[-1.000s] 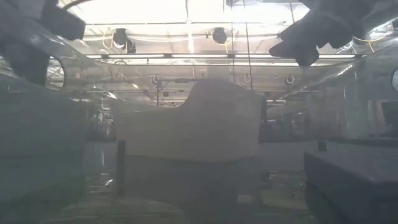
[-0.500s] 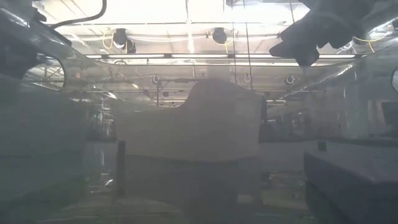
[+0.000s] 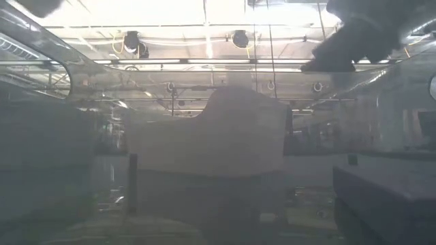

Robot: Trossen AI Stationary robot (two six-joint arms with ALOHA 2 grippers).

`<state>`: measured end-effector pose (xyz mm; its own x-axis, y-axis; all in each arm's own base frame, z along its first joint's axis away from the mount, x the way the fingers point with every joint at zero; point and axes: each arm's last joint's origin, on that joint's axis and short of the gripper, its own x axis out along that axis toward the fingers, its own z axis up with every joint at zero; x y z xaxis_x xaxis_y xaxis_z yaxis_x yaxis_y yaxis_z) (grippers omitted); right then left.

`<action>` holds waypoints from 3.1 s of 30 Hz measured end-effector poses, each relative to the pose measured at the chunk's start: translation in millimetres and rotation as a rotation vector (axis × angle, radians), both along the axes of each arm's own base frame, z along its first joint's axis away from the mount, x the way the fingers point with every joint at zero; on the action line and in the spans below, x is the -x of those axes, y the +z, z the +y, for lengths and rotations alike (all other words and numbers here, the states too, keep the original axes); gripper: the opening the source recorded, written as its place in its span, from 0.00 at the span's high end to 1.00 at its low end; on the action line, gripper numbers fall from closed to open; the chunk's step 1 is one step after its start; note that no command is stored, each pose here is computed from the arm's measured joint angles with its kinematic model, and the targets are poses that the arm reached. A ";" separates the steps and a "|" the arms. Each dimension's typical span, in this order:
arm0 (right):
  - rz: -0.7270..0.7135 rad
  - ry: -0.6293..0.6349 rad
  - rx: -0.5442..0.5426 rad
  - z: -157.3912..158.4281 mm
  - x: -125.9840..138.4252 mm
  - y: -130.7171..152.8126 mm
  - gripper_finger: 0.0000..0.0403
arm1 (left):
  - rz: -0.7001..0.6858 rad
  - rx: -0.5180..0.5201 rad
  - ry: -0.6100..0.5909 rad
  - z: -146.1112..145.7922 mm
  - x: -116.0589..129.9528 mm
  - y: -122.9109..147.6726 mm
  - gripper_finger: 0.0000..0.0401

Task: Sort & place blocks by color
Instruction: Put the left light brown block into the transparent bin

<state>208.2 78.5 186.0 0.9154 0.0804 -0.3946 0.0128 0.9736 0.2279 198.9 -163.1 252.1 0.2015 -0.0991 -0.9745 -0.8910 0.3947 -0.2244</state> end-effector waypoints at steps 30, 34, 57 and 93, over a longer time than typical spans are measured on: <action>-0.128 0.085 0.043 8.8 7.4 -2.0 0.56 | 0.252 0.212 0.356 -118.6 21.7 -82.6 0.49; -0.127 0.088 0.045 9.1 7.5 -2.1 0.56 | 0.270 0.223 0.361 -121.8 22.7 -77.5 0.49; -0.128 0.090 0.050 9.1 7.5 -2.1 0.56 | 0.338 0.077 0.410 -113.6 17.6 -103.0 0.49; -0.133 0.091 0.074 8.6 7.3 -1.8 0.56 | -0.731 -0.508 -0.160 -6.5 -93.6 6.7 0.68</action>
